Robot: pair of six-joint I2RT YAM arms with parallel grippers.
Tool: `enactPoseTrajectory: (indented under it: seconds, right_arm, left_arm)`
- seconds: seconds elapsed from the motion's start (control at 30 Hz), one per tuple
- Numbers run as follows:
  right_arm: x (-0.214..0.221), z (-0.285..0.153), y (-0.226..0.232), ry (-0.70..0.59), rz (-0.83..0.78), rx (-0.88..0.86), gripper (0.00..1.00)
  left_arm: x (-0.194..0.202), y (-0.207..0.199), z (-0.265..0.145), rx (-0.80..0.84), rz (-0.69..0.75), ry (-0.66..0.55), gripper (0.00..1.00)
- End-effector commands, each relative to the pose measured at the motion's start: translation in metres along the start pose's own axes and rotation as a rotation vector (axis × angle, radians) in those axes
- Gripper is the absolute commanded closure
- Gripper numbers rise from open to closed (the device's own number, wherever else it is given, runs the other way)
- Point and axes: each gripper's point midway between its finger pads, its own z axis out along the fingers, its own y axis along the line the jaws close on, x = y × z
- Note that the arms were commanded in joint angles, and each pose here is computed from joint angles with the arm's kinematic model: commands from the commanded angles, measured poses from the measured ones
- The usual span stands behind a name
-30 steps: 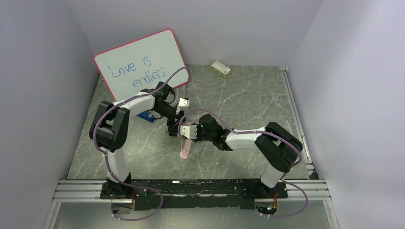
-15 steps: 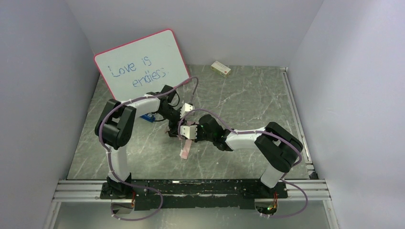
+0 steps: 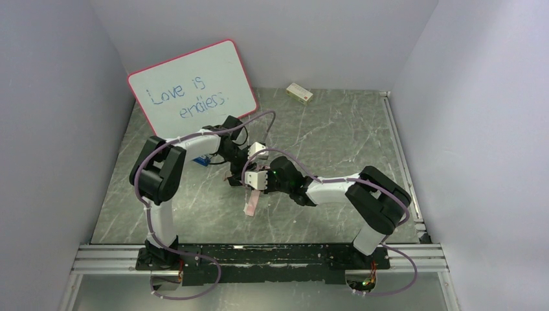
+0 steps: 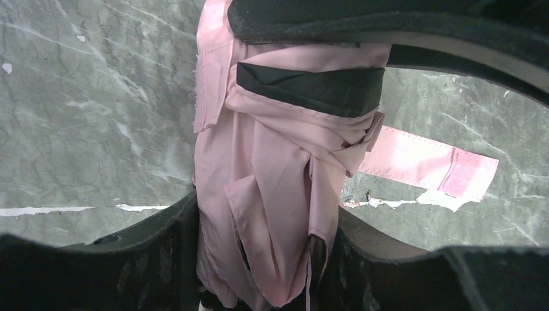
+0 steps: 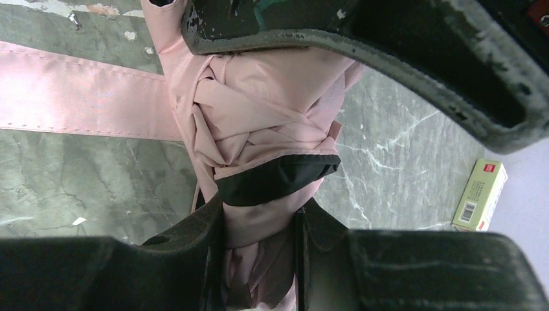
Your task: Put away the umbrella
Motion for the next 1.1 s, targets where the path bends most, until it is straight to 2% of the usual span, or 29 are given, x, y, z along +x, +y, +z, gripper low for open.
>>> enactPoseTrajectory:
  seconds: [0.0,0.07,0.1,0.23,0.27,0.37,0.5,0.63,0.73,0.93,1.07]
  right_arm:
    - [0.042,-0.009,0.045,0.142,-0.001,-0.137,0.90]
    - [0.038,-0.009,0.043,0.127,0.001,-0.132,0.90]
    - [0.036,-0.010,0.042,0.118,0.003,-0.126,0.90]
    - [0.029,-0.014,0.037,0.090,0.012,-0.105,0.81]
    - [0.027,-0.015,0.034,0.084,0.015,-0.094,0.76]
    - [0.018,-0.021,0.023,0.050,0.031,-0.054,0.46]
    - [0.003,-0.033,0.007,-0.004,0.065,0.000,0.29]
    - [-0.014,-0.053,-0.012,-0.077,0.134,0.078,0.26]
    - [-0.027,-0.071,-0.021,-0.146,0.262,0.138,0.25]
    - [-0.030,-0.103,-0.029,-0.207,0.818,0.260,0.31]
    - [-0.045,-0.124,-0.026,-0.361,1.091,0.255,0.34]
  left_arm:
    - [0.046,-0.026,0.016,0.060,-0.081,0.175,0.67]
    - [0.047,-0.025,0.016,0.052,-0.082,0.181,0.84]
    - [0.047,-0.023,0.016,0.043,-0.086,0.186,0.88]
    - [0.045,-0.026,0.013,0.054,-0.045,0.174,0.93]
    - [0.044,-0.026,0.012,0.049,-0.046,0.169,0.95]
    - [0.046,-0.025,0.012,0.030,-0.051,0.173,0.95]
    - [0.054,-0.021,0.014,0.015,-0.063,0.205,0.95]
    - [0.057,-0.017,0.014,-0.004,-0.069,0.222,0.95]
    - [0.061,-0.013,0.012,-0.027,-0.077,0.233,0.95]
    - [0.062,-0.003,0.009,-0.080,-0.117,0.233,0.95]
    - [0.063,-0.001,0.008,-0.107,-0.140,0.231,0.95]
